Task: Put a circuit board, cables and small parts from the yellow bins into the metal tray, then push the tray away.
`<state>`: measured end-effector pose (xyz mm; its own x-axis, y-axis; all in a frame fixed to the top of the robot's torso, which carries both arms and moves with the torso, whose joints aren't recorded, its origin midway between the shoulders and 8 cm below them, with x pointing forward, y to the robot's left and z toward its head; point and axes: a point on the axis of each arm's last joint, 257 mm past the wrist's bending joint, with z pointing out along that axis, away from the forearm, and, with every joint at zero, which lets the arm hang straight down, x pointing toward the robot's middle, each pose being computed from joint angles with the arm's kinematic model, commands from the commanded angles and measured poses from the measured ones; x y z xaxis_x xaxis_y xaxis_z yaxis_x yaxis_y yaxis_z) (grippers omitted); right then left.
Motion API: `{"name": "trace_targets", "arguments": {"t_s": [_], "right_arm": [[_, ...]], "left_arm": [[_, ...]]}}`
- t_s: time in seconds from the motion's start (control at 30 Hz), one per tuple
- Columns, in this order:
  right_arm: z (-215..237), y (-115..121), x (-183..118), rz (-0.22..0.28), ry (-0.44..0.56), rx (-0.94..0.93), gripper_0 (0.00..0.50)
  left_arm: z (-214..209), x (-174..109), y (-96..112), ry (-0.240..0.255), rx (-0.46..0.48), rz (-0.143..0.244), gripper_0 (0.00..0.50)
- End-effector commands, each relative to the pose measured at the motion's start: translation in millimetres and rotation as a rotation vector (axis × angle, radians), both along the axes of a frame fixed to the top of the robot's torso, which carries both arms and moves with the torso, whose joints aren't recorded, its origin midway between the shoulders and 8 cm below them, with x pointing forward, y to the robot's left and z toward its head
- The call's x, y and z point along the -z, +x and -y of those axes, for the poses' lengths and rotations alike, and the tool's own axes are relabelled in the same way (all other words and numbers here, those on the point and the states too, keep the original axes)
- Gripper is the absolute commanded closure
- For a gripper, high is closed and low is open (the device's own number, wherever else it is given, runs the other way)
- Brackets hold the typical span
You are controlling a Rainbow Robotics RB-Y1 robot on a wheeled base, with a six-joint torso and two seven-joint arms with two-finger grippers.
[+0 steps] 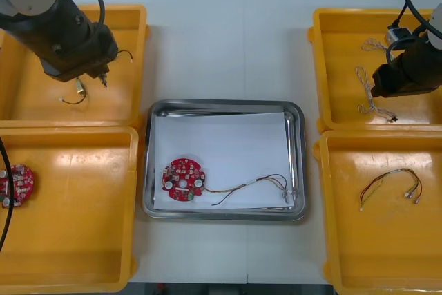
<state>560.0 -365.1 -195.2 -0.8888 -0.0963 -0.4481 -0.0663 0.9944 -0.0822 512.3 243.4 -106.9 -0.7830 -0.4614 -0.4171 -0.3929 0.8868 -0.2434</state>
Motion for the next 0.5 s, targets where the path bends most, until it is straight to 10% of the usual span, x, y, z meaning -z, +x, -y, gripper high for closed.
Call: {"name": "trace_targets", "arguments": {"t_s": [0.03, 0.5], "right_arm": [[-18, 15, -9, 0.029, 0.011, -0.002, 0.000], [-26, 20, 21, 0.015, 0.016, -0.005, 0.000]], "left_arm": [[21, -20, -3, 0.050, 0.136, 0.047, 0.500], [96, 20, -23, 0.169, 0.263, 0.046, 0.500]]}}
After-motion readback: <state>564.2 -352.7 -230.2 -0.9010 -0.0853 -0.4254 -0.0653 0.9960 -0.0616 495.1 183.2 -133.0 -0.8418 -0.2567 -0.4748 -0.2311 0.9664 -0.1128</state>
